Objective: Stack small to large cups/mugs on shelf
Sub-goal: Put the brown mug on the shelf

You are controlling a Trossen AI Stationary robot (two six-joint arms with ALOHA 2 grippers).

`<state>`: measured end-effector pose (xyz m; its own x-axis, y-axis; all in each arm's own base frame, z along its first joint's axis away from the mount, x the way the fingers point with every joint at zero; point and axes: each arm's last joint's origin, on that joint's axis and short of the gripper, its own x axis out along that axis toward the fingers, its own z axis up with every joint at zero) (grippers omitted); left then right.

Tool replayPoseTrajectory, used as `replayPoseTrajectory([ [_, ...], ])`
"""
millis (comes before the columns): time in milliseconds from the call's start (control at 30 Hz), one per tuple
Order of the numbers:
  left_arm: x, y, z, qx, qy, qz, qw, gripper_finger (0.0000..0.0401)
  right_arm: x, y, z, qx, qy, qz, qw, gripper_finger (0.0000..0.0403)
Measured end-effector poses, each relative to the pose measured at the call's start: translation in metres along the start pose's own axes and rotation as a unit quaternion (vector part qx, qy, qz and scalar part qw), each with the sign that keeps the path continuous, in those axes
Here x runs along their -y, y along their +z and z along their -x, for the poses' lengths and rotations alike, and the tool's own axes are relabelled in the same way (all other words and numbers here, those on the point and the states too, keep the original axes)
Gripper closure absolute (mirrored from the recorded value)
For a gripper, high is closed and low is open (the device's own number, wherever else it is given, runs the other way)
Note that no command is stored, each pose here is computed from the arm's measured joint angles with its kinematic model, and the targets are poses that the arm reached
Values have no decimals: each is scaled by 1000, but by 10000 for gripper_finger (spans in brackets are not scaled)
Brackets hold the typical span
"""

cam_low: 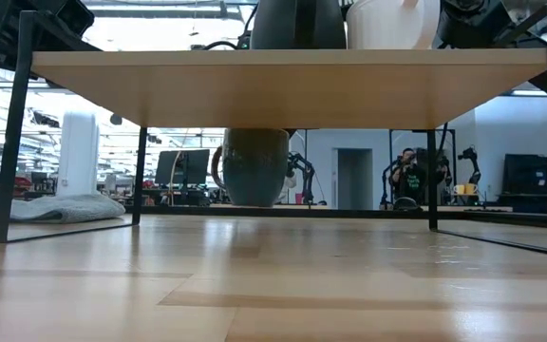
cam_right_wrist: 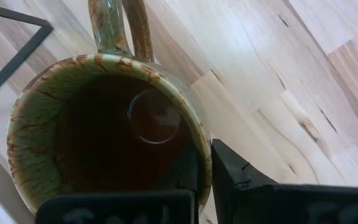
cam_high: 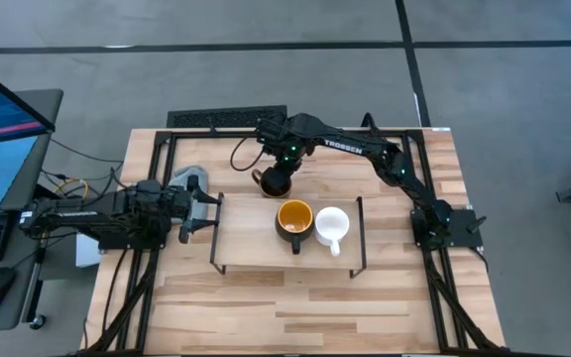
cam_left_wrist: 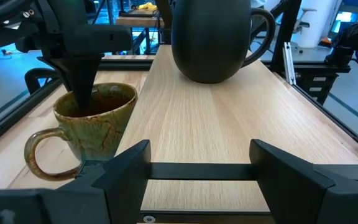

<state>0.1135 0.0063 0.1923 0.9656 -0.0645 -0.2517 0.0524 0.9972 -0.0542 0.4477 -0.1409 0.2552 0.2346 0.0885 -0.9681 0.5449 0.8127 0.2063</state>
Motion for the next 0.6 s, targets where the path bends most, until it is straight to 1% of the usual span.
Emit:
replayPoseTrajectory([
  [467,0,0,0,0,0,0,1000,138,-4,0,-1,5,2,16,1000,372],
  [600,0,0,0,0,1,0,1000,138,-3,0,-1,8,-8,-8,1000,372],
])
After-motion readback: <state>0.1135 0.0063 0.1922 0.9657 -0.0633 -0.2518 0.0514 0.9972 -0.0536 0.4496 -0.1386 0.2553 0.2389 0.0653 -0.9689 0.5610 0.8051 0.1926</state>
